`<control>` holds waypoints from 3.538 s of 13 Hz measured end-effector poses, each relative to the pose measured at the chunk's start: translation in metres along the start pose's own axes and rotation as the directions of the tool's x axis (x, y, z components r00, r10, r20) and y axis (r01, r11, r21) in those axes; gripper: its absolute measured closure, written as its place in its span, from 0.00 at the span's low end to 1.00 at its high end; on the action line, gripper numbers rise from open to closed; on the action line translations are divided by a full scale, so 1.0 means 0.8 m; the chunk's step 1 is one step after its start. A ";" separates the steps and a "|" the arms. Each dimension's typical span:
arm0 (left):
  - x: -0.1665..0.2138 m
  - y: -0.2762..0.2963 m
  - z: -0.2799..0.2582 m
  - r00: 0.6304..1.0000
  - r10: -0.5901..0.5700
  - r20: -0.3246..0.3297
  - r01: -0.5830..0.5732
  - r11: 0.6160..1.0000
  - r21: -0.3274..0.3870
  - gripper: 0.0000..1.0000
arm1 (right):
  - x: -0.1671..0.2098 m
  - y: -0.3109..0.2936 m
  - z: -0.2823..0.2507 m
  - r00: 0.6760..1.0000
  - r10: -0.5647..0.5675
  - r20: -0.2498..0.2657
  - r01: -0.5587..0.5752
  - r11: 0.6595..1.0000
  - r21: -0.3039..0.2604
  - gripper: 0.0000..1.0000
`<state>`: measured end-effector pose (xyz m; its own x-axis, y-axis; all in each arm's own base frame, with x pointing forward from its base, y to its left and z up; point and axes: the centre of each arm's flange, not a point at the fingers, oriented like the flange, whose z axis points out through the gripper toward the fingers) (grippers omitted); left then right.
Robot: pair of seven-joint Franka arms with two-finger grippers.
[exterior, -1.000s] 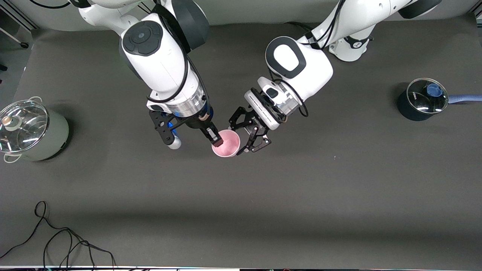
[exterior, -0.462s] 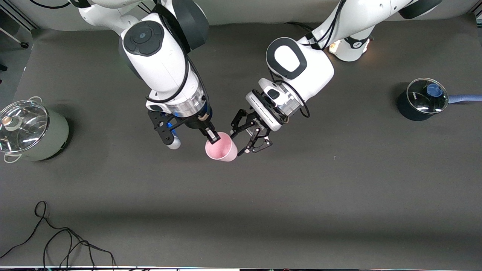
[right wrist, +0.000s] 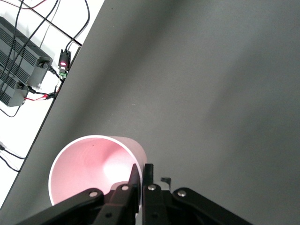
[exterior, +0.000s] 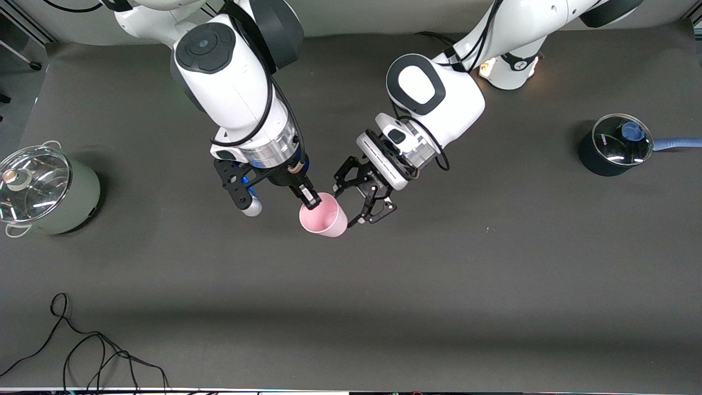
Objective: Transfer pink cup from left to right arm
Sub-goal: 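Open the left gripper while the right gripper pulls the cup away, then lower the cup onto the table with the right gripper while the left gripper retracts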
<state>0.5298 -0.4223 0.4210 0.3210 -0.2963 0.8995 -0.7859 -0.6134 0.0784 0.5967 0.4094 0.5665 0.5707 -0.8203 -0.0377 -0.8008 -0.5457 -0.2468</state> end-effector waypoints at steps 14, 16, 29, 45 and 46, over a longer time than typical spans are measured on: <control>-0.052 -0.172 -0.039 0.992 -0.123 -0.035 0.121 0.990 -0.066 0.00 | 0.209 0.094 -0.070 0.798 -0.589 0.125 0.602 0.776 -0.190 0.96; -0.084 -0.224 -0.066 0.986 -0.158 -0.048 0.150 0.979 -0.137 0.00 | 0.257 0.132 -0.075 0.743 -0.647 0.171 0.669 0.714 -0.207 0.96; -0.245 -0.412 -0.250 0.954 -0.090 0.286 0.217 0.865 -0.452 0.00 | 0.404 0.294 0.084 0.644 -0.704 0.299 0.764 0.606 -0.220 0.96; 0.000 -0.376 -0.410 0.395 -0.493 0.775 0.326 0.864 0.384 0.00 | 0.401 0.409 0.295 0.642 -0.761 0.090 0.752 0.603 -0.267 0.96; 0.010 -0.372 -0.415 0.367 -0.527 0.766 0.293 0.848 0.442 0.00 | 0.401 0.410 0.300 0.641 -0.763 0.088 0.752 0.601 -0.270 0.93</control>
<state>0.5908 0.0012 0.5473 0.9371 -0.3466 -0.0402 -0.3382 -0.9305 0.1404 0.5608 0.0082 0.2412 0.9924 -0.0943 0.0788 -0.1010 -0.9913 0.0850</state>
